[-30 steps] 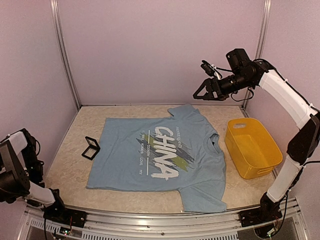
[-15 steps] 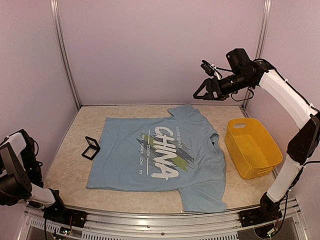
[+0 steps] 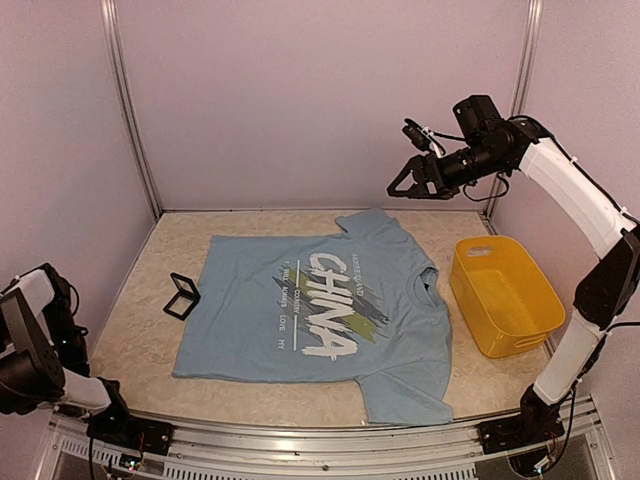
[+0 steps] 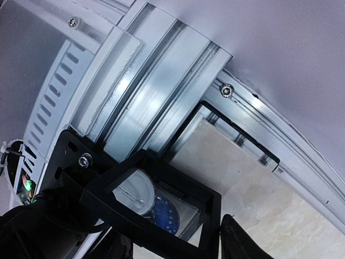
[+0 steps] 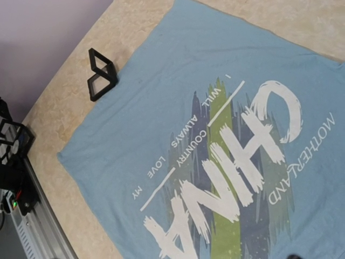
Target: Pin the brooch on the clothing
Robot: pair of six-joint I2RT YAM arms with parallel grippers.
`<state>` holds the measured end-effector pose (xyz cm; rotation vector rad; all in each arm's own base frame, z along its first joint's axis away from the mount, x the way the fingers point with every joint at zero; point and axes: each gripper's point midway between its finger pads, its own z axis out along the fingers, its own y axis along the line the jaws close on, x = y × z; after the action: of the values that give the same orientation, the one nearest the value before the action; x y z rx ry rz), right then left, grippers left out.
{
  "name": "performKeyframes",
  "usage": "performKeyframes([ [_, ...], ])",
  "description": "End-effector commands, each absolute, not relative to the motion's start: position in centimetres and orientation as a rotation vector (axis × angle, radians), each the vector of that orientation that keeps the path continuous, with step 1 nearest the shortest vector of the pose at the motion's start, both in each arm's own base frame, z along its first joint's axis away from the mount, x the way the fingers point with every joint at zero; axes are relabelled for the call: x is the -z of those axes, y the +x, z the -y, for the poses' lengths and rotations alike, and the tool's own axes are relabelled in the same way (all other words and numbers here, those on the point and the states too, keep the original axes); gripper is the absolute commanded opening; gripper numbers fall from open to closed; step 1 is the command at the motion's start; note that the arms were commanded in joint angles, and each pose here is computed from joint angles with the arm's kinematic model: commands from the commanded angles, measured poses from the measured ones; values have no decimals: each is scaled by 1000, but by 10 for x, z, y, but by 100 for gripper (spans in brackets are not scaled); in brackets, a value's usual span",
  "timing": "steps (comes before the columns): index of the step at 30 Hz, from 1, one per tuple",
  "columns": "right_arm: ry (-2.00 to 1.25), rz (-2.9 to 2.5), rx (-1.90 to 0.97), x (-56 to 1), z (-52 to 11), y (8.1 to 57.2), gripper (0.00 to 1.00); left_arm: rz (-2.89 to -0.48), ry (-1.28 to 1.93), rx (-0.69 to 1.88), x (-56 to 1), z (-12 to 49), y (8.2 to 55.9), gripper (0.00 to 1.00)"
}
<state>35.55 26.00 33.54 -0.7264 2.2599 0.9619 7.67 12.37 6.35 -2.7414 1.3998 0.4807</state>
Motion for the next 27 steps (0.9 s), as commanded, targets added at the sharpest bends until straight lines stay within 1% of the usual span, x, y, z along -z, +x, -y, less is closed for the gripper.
performKeyframes([
  [1, -733, -2243, -955, -342, -259, 358, 87, -1412, -2722, -469, -67, -126, 78, 49],
  [7, -735, -2242, -954, -343, -258, 357, 87, -1427, -2708, -482, -69, -127, 77, 45],
  [17, -746, -2232, -958, -344, -259, 355, 87, -1452, -2670, -455, -74, -124, 87, 41],
  [22, -748, -2233, -971, -343, -261, 356, 87, -1489, -2644, -503, -78, -124, 93, 41],
  [27, -748, -2224, -989, -343, -264, 361, 87, -1486, -2636, -493, -77, -125, 99, 40],
])
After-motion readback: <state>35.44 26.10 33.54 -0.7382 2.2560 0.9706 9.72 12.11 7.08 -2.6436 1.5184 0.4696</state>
